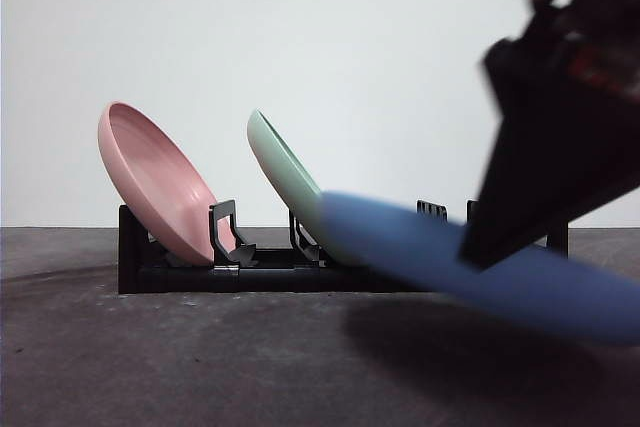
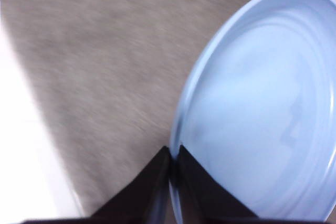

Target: Place the plate

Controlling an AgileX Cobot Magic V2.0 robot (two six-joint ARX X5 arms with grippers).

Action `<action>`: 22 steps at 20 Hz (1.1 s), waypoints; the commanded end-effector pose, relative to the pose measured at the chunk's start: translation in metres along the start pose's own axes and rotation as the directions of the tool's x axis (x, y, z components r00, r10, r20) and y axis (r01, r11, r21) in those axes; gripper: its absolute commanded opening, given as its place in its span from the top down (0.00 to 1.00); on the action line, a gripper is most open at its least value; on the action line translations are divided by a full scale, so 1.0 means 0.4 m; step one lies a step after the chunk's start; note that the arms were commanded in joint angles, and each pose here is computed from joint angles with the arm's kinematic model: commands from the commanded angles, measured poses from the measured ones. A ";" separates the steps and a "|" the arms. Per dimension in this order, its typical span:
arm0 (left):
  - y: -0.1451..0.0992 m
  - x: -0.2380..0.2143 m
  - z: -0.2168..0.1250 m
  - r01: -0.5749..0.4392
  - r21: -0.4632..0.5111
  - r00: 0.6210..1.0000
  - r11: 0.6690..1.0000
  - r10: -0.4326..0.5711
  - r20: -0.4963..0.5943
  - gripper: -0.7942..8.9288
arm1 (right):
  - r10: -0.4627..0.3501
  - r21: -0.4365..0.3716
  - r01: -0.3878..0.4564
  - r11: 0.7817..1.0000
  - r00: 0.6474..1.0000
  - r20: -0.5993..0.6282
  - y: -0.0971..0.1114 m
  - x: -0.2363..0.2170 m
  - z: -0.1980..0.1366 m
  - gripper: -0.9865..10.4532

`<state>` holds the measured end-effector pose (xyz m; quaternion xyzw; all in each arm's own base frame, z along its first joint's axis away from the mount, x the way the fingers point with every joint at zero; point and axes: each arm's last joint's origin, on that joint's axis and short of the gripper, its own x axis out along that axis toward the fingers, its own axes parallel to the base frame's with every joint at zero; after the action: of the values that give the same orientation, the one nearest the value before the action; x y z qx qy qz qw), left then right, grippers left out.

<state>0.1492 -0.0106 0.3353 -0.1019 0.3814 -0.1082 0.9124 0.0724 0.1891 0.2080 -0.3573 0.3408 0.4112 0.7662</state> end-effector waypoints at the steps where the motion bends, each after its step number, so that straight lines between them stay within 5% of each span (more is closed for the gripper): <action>1: -0.005 -0.009 0.014 0.007 0.012 1.000 1.000 -0.007 0.027 0.59 | 0.015 -0.056 -0.013 0.998 1.000 0.025 0.025 0.014 0.047 0.90; 10: -0.005 -0.009 0.014 0.007 0.018 1.000 1.000 -0.007 0.026 0.59 | 0.003 -0.263 -0.026 0.964 0.996 -0.089 0.067 0.142 0.145 0.90; 17: -0.005 -0.009 0.014 0.007 0.019 1.000 1.000 -0.007 0.026 0.59 | -0.009 -0.318 -0.035 0.947 0.991 -0.134 0.083 0.211 0.139 0.90; 22: -0.005 -0.009 0.014 0.007 0.019 1.000 1.000 -0.007 0.026 0.59 | -0.008 -0.307 -0.033 0.951 0.991 -0.130 0.089 0.204 0.141 0.66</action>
<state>0.1492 -0.0106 0.3353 -0.1016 0.3813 -0.1083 0.9124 0.0929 0.2756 0.1585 -0.4990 0.3302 0.4360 0.6722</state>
